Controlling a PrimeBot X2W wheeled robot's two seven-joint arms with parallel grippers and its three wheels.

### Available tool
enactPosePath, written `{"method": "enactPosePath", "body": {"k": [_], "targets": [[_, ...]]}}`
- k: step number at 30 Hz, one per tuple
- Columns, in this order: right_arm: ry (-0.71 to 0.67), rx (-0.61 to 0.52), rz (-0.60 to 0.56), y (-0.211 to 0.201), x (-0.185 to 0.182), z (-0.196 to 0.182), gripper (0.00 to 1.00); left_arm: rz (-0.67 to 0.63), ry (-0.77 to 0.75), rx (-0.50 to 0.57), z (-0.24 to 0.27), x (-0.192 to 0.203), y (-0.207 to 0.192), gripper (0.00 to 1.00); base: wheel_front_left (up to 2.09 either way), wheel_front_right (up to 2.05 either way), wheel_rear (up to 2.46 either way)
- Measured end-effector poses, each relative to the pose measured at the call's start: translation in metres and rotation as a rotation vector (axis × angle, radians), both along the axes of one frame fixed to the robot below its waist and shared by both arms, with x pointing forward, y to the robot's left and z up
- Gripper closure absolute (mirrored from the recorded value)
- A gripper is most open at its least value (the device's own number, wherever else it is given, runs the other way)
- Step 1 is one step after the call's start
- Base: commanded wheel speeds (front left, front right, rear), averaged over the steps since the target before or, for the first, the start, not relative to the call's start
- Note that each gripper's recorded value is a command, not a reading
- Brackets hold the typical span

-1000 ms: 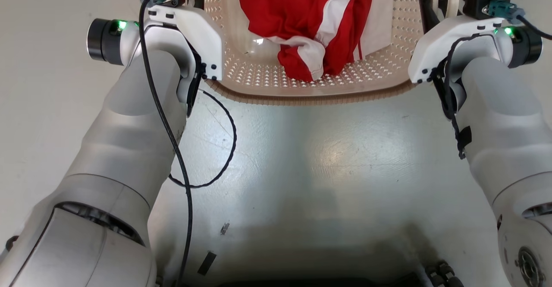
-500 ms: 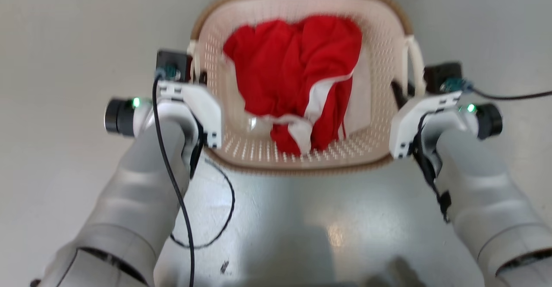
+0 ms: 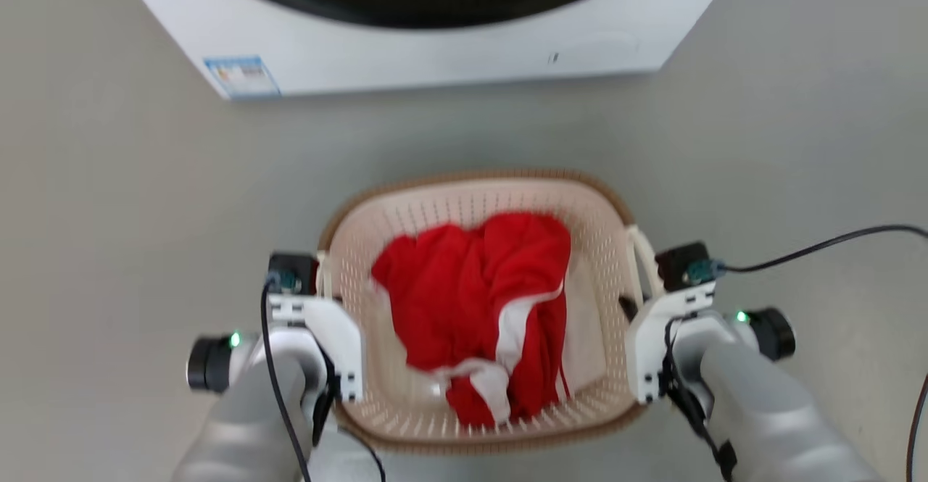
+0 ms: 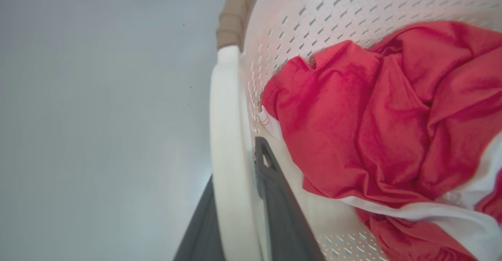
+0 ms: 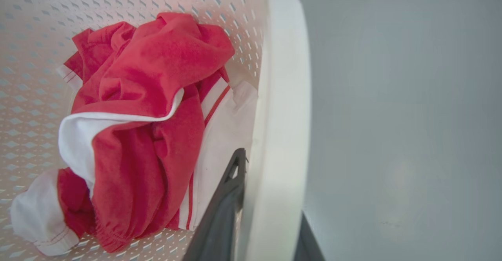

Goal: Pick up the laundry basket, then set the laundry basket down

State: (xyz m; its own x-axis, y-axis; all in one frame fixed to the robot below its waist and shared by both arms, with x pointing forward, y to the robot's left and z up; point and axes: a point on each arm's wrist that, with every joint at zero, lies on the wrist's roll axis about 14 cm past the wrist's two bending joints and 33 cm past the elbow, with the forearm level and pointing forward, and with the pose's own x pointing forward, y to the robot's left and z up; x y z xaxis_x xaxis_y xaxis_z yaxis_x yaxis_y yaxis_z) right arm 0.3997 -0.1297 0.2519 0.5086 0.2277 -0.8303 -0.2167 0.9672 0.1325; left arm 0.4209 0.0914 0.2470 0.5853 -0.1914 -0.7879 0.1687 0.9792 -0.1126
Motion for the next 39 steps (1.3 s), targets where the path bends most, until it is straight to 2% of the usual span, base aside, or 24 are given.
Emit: {"method": "enactPosePath", "body": {"k": [9, 18, 31, 39], "targets": [[-0.01, -0.008, 0.032, 0.005, -0.036, 0.035, 1.0, -0.019, -0.019, 0.006, 0.034, -0.038, 0.0, 1.0, 0.0, 0.0, 0.0], [0.018, -0.01, 0.075, 0.013, -0.079, 0.048, 1.0, -0.037, 0.013, 0.01, 0.044, -0.082, 0.003, 1.0, 0.0, 0.0, 0.0], [0.032, -0.011, 0.094, 0.017, -0.104, 0.055, 1.0, -0.048, 0.022, 0.001, 0.052, -0.107, 0.0, 1.0, 0.0, 0.0, 0.0], [0.031, -0.016, 0.103, 0.018, -0.106, 0.057, 1.0, -0.038, 0.031, -0.001, 0.053, -0.11, 0.001, 1.0, 0.0, 0.0, 0.0]]}}
